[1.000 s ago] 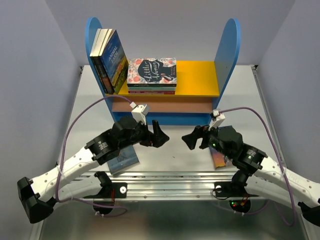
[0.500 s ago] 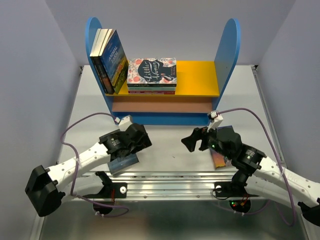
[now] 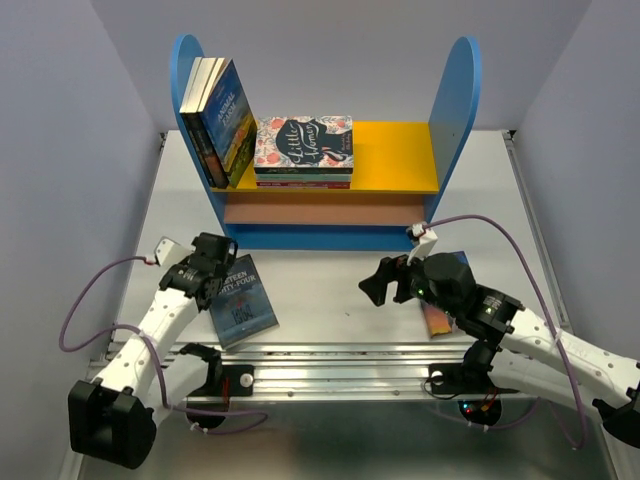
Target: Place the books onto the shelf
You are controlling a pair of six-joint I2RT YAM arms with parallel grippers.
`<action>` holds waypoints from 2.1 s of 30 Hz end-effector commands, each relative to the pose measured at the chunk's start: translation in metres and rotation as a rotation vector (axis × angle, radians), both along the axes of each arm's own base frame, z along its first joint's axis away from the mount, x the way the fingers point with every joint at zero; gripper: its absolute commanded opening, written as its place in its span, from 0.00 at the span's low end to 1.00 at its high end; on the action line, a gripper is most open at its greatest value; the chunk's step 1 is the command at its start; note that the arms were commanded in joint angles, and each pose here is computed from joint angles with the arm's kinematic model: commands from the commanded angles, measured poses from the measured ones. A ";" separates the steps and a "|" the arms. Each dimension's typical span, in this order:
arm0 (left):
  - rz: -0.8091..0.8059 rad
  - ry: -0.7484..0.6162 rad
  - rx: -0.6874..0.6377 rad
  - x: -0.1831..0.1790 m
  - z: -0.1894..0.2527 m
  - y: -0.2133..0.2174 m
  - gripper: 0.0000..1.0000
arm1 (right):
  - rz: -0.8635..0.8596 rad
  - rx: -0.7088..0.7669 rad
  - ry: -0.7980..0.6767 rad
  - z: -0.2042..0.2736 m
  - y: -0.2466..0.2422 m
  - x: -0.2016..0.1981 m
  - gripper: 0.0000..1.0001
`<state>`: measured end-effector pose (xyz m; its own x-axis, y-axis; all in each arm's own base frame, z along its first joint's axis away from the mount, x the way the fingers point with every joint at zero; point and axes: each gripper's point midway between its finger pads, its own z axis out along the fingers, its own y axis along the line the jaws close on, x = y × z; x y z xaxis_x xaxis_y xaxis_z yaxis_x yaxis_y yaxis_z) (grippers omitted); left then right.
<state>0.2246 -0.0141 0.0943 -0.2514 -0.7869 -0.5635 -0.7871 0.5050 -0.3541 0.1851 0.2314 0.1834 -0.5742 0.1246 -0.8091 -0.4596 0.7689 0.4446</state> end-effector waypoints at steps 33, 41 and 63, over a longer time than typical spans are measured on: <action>0.261 0.134 -0.169 0.013 -0.078 0.019 0.84 | -0.016 0.020 -0.042 0.011 0.001 0.006 1.00; 0.205 0.125 -0.203 0.002 -0.075 -0.009 0.84 | -0.001 -0.003 -0.033 0.003 0.006 0.007 1.00; 0.002 0.121 -0.374 -0.021 -0.066 -0.121 0.87 | 0.105 0.018 0.090 -0.040 0.035 -0.004 1.00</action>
